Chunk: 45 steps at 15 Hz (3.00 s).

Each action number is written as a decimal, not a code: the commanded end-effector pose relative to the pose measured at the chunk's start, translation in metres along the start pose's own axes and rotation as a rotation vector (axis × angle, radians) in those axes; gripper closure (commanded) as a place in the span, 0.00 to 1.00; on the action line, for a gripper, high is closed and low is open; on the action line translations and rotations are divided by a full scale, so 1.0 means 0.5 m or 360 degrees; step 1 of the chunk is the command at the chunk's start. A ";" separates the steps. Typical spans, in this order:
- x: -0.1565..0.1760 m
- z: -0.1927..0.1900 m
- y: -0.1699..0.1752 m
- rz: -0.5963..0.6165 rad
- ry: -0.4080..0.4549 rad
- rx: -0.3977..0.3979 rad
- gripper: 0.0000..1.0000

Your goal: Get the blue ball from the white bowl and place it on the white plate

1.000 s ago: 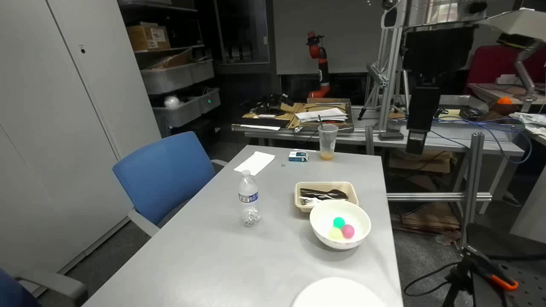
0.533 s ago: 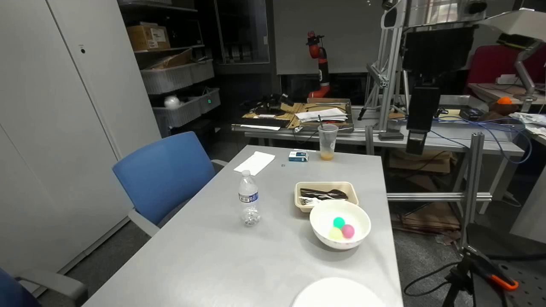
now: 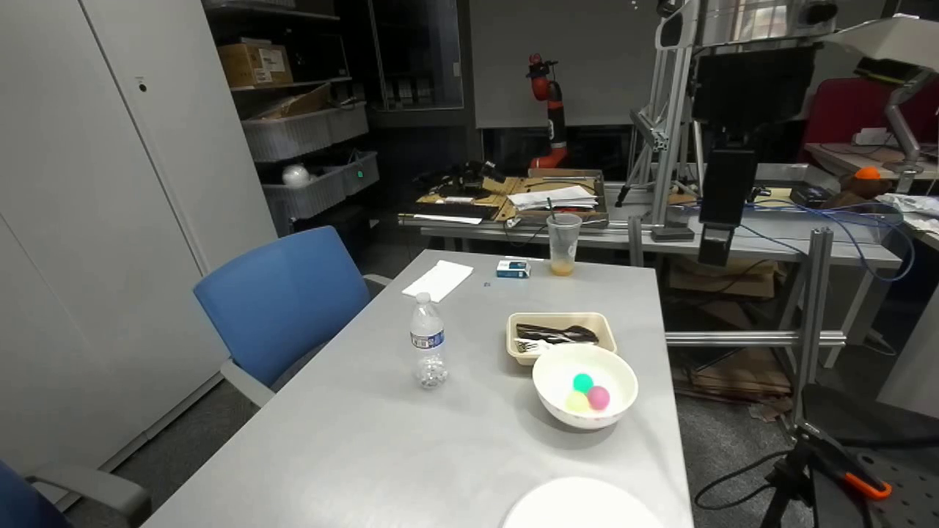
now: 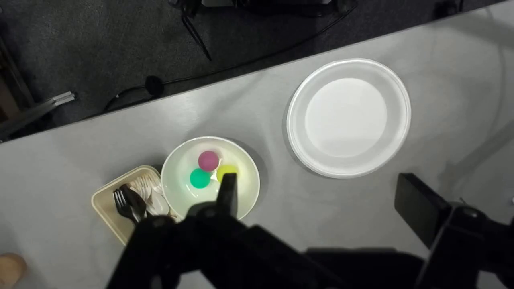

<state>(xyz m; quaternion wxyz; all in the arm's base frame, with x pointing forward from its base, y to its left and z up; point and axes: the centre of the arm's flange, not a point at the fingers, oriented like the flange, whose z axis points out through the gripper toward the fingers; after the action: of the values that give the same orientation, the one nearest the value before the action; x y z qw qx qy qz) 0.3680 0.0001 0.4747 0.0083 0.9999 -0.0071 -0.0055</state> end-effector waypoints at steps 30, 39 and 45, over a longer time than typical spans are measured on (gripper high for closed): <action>0.000 0.000 0.000 0.0000 0.0000 0.0000 0.00; 0.059 0.028 0.032 0.0031 0.0000 0.0011 0.00; 0.132 0.104 0.087 0.0143 0.0080 0.0032 0.00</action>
<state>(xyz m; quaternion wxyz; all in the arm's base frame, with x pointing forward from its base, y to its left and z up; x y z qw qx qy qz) 0.4072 -0.0294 0.4378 0.0027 0.9991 -0.0417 0.0101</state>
